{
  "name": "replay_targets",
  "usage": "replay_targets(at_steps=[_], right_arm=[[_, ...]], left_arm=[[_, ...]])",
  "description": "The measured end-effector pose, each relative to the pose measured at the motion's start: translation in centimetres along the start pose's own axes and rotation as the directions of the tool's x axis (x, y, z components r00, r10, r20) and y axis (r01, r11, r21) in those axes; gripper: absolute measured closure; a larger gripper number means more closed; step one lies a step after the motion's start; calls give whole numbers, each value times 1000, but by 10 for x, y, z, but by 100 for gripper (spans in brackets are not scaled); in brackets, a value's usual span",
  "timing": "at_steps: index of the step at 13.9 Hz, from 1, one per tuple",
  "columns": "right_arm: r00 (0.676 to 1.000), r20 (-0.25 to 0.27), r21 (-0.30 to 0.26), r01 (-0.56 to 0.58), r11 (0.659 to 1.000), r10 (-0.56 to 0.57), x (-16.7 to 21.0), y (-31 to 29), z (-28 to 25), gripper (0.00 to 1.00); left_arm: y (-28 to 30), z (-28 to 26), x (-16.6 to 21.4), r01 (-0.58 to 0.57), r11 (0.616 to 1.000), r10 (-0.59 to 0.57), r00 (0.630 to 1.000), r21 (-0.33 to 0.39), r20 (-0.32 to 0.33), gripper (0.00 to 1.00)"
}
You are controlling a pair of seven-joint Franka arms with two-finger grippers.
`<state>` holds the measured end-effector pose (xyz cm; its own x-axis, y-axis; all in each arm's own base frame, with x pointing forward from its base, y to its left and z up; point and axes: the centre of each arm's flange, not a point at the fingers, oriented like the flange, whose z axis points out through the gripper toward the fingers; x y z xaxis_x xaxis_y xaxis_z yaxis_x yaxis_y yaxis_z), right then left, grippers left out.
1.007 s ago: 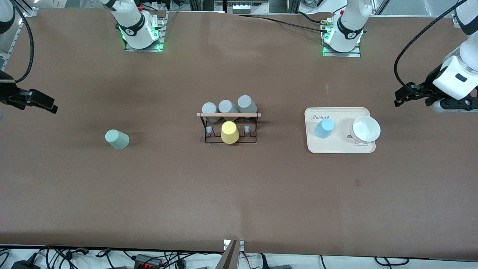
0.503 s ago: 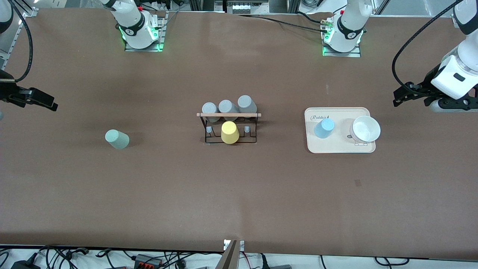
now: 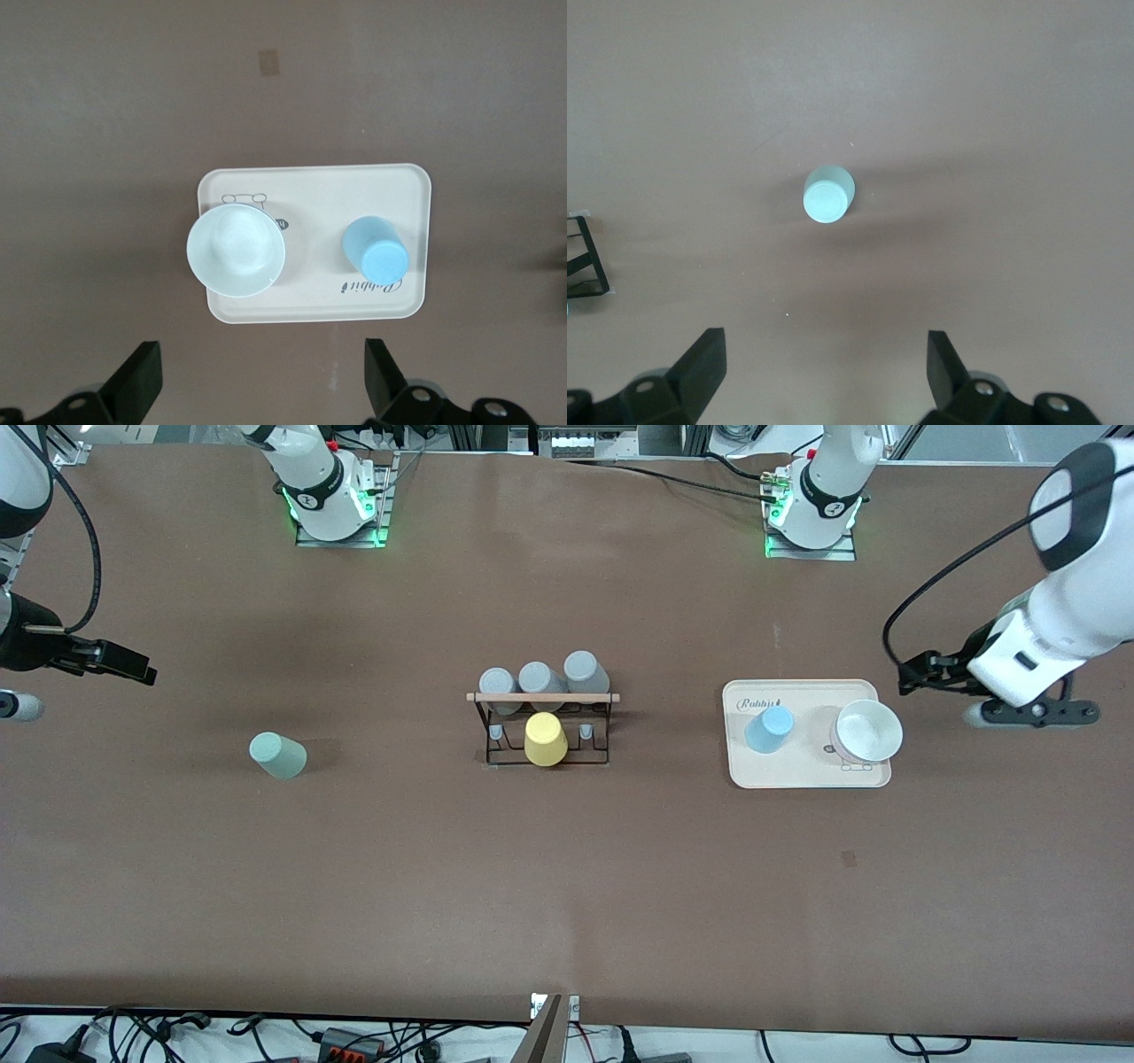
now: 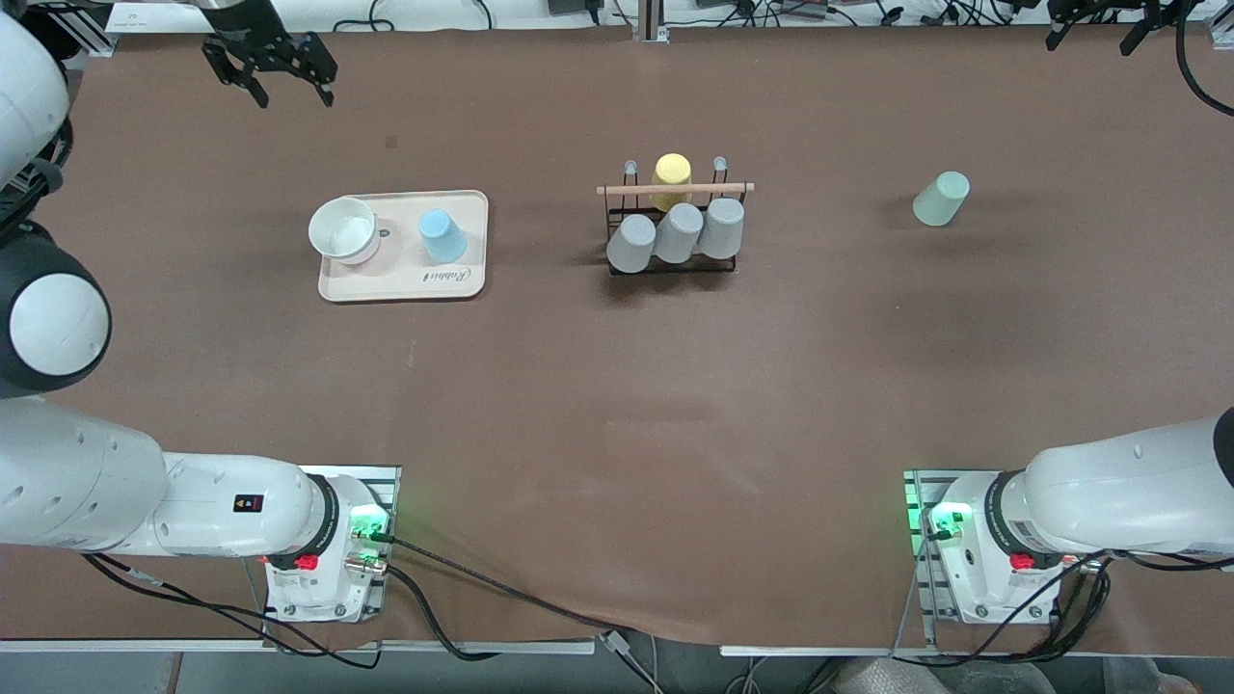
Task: Hang scattered cups on rack with three cups
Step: 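Move the left gripper over the light blue cup on the tray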
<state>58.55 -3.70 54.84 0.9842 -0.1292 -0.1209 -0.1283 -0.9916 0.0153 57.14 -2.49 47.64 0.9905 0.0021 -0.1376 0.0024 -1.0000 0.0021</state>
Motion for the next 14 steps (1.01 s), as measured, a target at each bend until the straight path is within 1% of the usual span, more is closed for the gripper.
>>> replay_targets(at_steps=[3, 6, 8, 9, 10, 12, 14], right_arm=[[1000, 2, -1, 1, 1000, -1, -5, 0, -4, 0], [1000, -10, 0, 2, 1000, -2, -10, 0, -12, 0], [1000, -20, 0, 4, 1000, -4, -14, -1, -18, 0], [1000, -25, -4, 9, 1000, -9, -15, -1, -20, 0], [999, -29, -21, 29, 999, -29, -16, -1, -22, 0], [994, -36, -60, 97, 993, -100, -16, -2, -26, 0], [993, -40, -63, 111, 992, -114, -16, -1, -28, 0]], left_arm=[[25, 40, 13, -43, 999, 43, 997, 2, 68, 0], [64, 88, 28, -99, 995, 99, 990, -1, 101, 0], [72, 123, 38, -110, 994, 110, 987, -6, 119, 0], [74, 139, 42, -113, 994, 113, 986, -9, 125, 0], [79, 155, 46, -115, 993, 116, 985, -13, 127, 0], [91, 185, 47, -113, 993, 115, 986, -20, 117, 0], [99, 212, 39, -112, 993, 114, 988, -24, 105, 0]])
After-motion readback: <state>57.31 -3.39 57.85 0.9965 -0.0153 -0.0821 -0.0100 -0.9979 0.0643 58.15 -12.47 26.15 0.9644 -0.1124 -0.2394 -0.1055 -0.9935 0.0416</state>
